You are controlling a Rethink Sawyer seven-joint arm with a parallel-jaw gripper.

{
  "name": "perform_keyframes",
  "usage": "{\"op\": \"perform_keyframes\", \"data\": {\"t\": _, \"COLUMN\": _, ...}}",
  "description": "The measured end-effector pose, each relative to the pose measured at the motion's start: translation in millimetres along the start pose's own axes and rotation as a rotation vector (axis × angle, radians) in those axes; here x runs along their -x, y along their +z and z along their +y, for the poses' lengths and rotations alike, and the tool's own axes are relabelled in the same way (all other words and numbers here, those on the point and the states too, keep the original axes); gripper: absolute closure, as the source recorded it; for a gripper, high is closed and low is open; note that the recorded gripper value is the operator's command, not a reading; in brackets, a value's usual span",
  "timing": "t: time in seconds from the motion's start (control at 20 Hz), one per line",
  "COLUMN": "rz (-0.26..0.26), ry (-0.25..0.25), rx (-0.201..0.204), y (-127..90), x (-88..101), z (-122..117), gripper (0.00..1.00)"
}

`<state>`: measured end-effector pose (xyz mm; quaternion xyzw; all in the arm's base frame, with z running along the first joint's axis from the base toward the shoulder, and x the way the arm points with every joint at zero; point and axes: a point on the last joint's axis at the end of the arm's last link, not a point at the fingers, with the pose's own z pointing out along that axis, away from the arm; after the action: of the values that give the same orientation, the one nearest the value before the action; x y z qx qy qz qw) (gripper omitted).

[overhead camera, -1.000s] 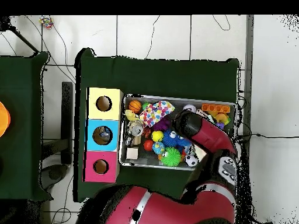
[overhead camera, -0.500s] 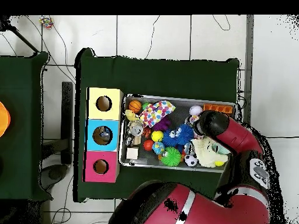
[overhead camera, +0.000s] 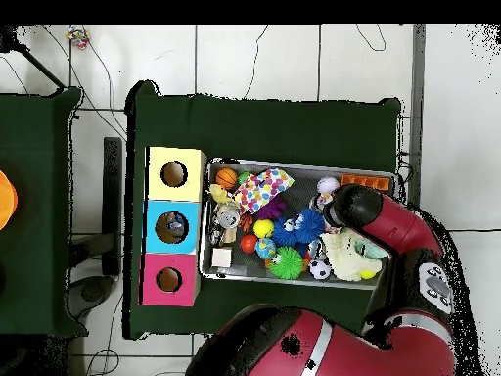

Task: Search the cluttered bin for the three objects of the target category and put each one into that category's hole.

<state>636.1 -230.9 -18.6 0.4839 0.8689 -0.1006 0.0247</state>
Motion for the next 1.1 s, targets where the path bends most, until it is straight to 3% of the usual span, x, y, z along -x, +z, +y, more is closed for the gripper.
{"op": "perform_keyframes", "data": {"t": 0.05, "rz": 0.000, "ry": -0.002, "rx": 0.001, "y": -0.1, "x": -0.1, "z": 0.4, "gripper": 1.00}}
{"op": "perform_keyframes", "data": {"t": 0.1, "rz": -0.004, "ry": -0.011, "rx": 0.001, "y": -0.1, "x": -0.4, "z": 1.2, "gripper": 0.00}}
{"op": "perform_keyframes", "data": {"t": 0.8, "rz": -0.023, "ry": -0.053, "rx": -0.007, "y": -0.8, "x": -0.5, "z": 5.5, "gripper": 0.00}}
{"op": "perform_keyframes", "data": {"t": 1.1, "rz": -0.017, "ry": -0.063, "rx": -0.003, "y": -23.3, "x": -2.3, "z": 15.3, "gripper": 0.00}}
